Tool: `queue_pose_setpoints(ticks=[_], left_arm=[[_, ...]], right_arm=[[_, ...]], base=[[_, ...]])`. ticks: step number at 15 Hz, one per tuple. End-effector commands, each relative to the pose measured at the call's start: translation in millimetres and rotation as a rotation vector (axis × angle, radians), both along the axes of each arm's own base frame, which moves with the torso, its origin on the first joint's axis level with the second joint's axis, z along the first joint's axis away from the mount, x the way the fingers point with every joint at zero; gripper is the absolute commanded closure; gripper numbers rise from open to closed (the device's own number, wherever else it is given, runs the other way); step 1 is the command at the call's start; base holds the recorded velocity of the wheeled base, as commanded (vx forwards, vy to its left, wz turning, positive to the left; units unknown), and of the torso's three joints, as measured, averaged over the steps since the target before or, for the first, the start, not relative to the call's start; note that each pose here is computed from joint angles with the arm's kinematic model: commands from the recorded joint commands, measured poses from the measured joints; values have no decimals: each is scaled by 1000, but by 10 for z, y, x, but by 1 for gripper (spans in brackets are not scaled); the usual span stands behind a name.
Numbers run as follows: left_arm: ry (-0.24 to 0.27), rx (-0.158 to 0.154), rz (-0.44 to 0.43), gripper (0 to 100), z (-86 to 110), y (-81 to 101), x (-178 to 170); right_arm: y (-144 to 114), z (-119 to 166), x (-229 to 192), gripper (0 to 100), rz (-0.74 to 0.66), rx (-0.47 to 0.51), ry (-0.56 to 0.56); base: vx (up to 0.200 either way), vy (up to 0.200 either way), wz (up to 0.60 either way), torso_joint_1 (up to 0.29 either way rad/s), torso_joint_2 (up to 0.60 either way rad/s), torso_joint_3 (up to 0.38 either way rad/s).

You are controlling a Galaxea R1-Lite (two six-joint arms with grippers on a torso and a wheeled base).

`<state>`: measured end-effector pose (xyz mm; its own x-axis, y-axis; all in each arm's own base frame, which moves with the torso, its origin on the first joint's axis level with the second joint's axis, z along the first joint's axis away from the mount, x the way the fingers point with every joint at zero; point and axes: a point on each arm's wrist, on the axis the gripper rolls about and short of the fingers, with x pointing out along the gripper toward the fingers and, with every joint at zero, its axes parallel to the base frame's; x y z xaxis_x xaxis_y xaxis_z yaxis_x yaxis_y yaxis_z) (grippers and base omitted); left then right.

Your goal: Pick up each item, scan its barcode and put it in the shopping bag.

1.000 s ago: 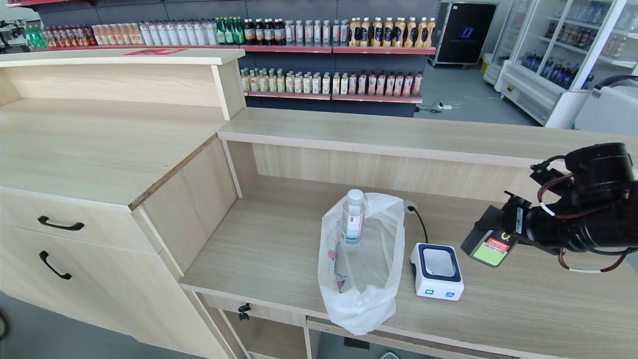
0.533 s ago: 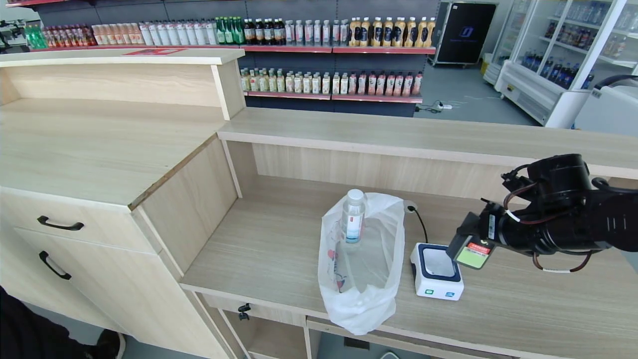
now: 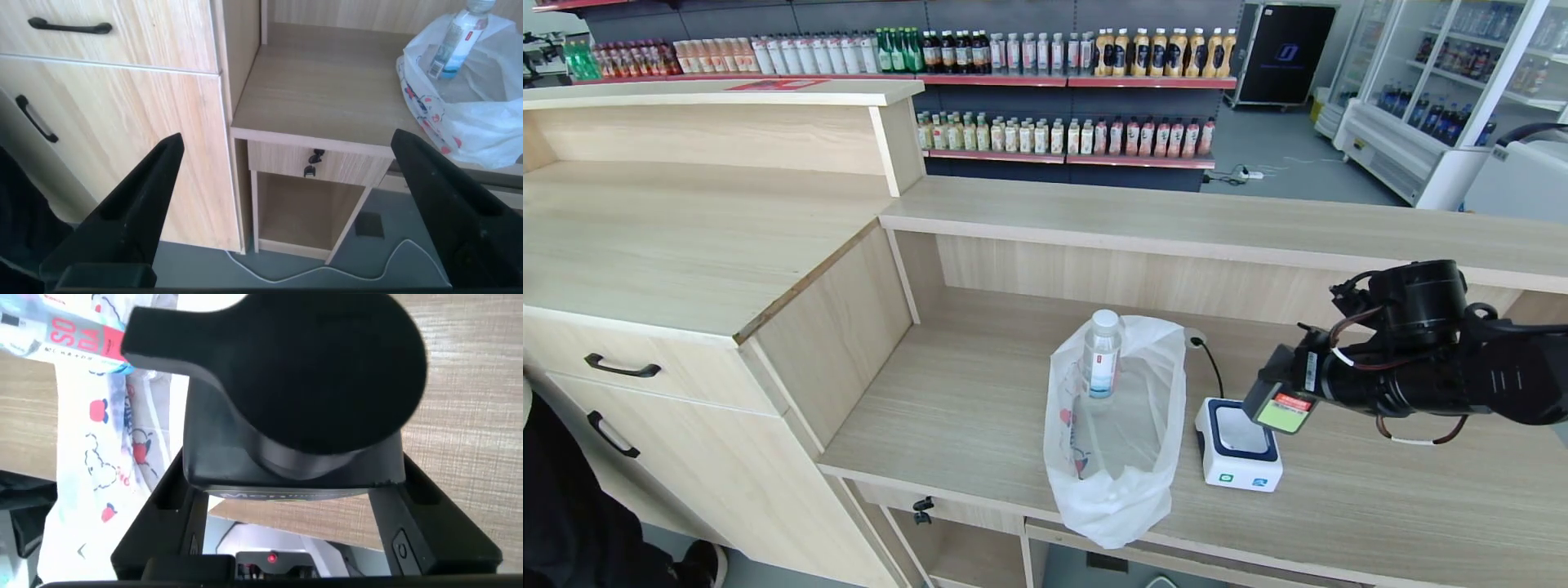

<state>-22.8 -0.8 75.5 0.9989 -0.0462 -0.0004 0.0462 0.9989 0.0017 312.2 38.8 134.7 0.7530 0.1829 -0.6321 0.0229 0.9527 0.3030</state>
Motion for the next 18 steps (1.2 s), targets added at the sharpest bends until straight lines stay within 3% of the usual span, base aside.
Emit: queue_pose_setpoints(ticks=[1, 18], left_arm=[[1, 0, -1, 0, 0, 0, 1], [1, 0, 0, 0, 0, 0, 1]], right_arm=[[35, -75, 16, 100, -10, -11, 5], [295, -348, 151, 100, 61, -16, 13]], base=[[0, 0, 0, 0, 0, 0], [0, 0, 0, 0, 0, 0]])
